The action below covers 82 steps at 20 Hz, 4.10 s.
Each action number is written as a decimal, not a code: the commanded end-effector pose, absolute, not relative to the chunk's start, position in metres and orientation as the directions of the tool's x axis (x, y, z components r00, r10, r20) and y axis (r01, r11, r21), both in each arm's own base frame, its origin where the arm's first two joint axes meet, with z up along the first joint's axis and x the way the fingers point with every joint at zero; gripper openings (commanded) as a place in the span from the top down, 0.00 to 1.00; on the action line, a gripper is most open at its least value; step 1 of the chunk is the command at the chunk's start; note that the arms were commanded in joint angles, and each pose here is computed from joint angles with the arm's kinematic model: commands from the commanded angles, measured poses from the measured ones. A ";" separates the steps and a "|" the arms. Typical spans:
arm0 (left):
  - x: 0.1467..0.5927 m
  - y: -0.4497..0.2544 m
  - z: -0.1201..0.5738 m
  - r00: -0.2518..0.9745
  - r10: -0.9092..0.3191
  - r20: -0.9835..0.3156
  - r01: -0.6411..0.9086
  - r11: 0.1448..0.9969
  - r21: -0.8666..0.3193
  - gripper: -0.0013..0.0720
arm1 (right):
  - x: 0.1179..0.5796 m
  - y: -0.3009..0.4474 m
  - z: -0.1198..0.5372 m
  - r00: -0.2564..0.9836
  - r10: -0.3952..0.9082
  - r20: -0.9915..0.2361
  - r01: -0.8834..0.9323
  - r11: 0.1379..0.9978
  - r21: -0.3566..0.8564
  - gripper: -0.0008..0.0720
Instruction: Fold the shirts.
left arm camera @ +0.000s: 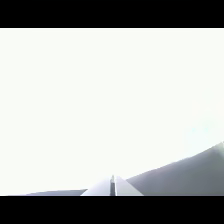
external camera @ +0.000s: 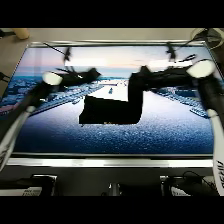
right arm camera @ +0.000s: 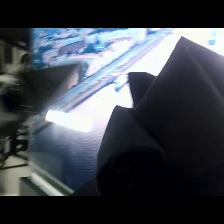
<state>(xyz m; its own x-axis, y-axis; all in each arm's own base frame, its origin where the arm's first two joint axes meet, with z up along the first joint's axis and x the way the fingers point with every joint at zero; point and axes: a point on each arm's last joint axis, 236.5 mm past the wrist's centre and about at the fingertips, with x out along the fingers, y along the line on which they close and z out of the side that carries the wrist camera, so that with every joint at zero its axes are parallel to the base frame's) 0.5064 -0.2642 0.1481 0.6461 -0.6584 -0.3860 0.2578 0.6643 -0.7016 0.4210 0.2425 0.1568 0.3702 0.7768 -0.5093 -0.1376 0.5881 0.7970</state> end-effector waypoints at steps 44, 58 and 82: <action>0.393 -0.135 0.189 0.675 -0.507 -0.536 0.258 0.843 -0.473 0.94 | 0.241 -0.258 -0.011 0.129 0.206 -0.970 0.876 0.435 0.209 0.96; 0.392 -0.138 0.189 0.672 -0.511 -0.536 0.265 0.842 -0.470 0.94 | 0.148 -0.192 -0.086 -0.083 0.221 -0.972 0.938 0.347 -0.002 0.95; 0.392 -0.121 0.014 0.208 -0.041 -0.977 0.174 0.985 -0.005 0.00 | 0.386 0.004 0.022 0.001 0.165 -0.986 0.105 0.981 0.164 0.06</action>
<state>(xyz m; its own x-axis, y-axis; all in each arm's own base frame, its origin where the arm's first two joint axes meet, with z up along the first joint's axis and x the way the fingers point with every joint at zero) 0.3926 -0.1174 0.0182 0.2031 -0.0400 -0.9783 0.1703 0.9854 -0.0049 0.3985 -0.0235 0.0346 0.1037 0.1355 -0.9853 0.1498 0.9772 0.1502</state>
